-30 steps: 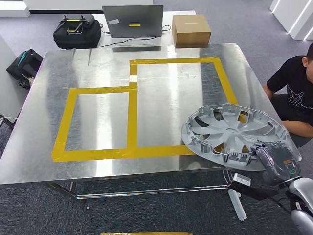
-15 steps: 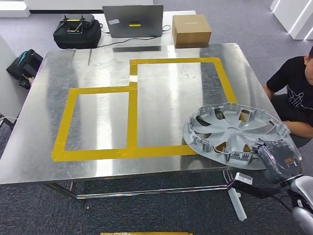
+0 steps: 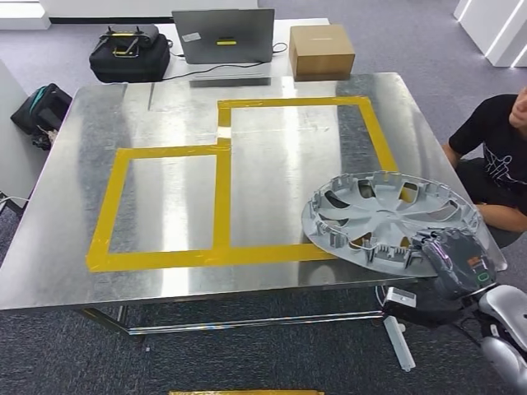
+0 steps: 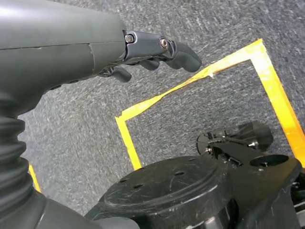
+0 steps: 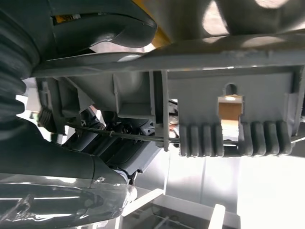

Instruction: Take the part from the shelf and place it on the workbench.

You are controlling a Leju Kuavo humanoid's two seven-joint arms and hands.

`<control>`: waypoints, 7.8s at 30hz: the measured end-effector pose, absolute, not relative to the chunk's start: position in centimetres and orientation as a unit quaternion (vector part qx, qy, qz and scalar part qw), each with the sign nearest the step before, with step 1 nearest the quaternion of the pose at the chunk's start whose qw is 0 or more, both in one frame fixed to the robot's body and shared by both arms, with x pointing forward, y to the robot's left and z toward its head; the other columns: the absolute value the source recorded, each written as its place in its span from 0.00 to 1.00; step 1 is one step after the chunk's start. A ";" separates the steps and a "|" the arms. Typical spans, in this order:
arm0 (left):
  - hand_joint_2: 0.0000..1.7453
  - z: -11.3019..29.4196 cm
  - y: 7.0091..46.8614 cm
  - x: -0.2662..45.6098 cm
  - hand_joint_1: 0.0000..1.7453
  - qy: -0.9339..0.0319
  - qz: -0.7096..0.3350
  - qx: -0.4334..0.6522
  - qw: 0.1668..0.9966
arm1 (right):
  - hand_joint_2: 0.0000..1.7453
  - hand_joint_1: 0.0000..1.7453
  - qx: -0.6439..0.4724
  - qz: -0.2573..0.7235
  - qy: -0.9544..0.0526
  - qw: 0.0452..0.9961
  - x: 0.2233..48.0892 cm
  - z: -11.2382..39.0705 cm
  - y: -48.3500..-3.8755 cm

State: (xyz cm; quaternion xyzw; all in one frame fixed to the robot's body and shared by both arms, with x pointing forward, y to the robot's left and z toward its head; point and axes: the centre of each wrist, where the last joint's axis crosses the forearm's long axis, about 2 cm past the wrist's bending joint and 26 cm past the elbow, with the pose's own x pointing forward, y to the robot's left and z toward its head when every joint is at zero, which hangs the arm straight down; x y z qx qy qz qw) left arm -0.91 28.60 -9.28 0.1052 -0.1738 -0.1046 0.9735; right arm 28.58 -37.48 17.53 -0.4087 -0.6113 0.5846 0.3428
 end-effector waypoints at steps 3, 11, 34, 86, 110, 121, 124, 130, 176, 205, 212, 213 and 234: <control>1.00 -9.4 28.8 -0.7 0.00 -0.181 -0.117 0.100 0.971 | 1.00 1.00 -0.403 0.584 -0.627 0.322 29.7 18.1 -36.4; 1.00 -10.0 29.5 -0.2 0.00 -0.188 -0.138 0.102 0.967 | 1.00 1.00 -0.397 0.564 -0.660 0.298 31.4 17.7 -34.0; 1.00 -10.8 29.5 1.0 0.00 -0.196 -0.181 0.116 0.957 | 1.00 1.00 -0.301 0.576 -0.690 0.320 30.3 14.4 -29.4; 0.00 -10.6 30.1 -0.3 0.00 -0.141 -0.184 0.176 0.957 | 0.00 0.00 -0.299 0.562 -0.647 0.420 26.7 10.8 -32.0; 0.00 -10.4 30.1 -0.4 0.00 -0.139 -0.182 0.173 0.958 | 0.00 0.00 -0.299 0.559 -0.651 0.417 26.7 11.1 -31.9; 0.00 -10.1 30.0 -0.5 0.00 -0.133 -0.175 0.175 0.960 | 0.00 0.00 -0.279 0.561 -0.650 0.429 26.8 11.2 -31.9; 0.00 -10.0 30.0 -0.6 0.00 -0.132 -0.172 0.175 0.960 | 0.00 0.00 -0.273 0.562 -0.650 0.432 26.9 11.2 -31.9; 0.00 -10.0 29.9 -0.8 0.00 -0.121 -0.153 0.166 0.967 | 0.00 0.00 -0.245 0.592 -0.597 0.483 28.2 12.4 -31.6; 0.00 -9.3 29.1 -2.1 0.00 -0.076 -0.079 0.136 0.985 | 0.00 0.00 -0.532 0.522 -0.441 0.499 29.6 19.1 -41.3; 0.00 -9.2 28.4 -2.0 0.00 -0.085 -0.094 0.131 0.983 | 0.00 0.00 -0.393 0.506 -0.589 0.492 27.7 17.9 -36.0; 0.00 -9.2 28.4 -2.1 0.00 -0.085 -0.099 0.132 0.983 | 0.00 0.00 -0.384 0.506 -0.588 0.501 26.6 17.4 -36.0; 0.00 -9.2 28.4 -2.1 0.00 -0.085 -0.099 0.132 0.983 | 0.00 0.00 -0.384 0.505 -0.587 0.503 26.4 17.3 -36.1; 0.00 -9.2 28.2 -1.6 0.00 -0.087 -0.092 0.132 0.983 | 0.00 0.00 -0.384 0.508 -0.576 0.512 25.1 16.7 -36.8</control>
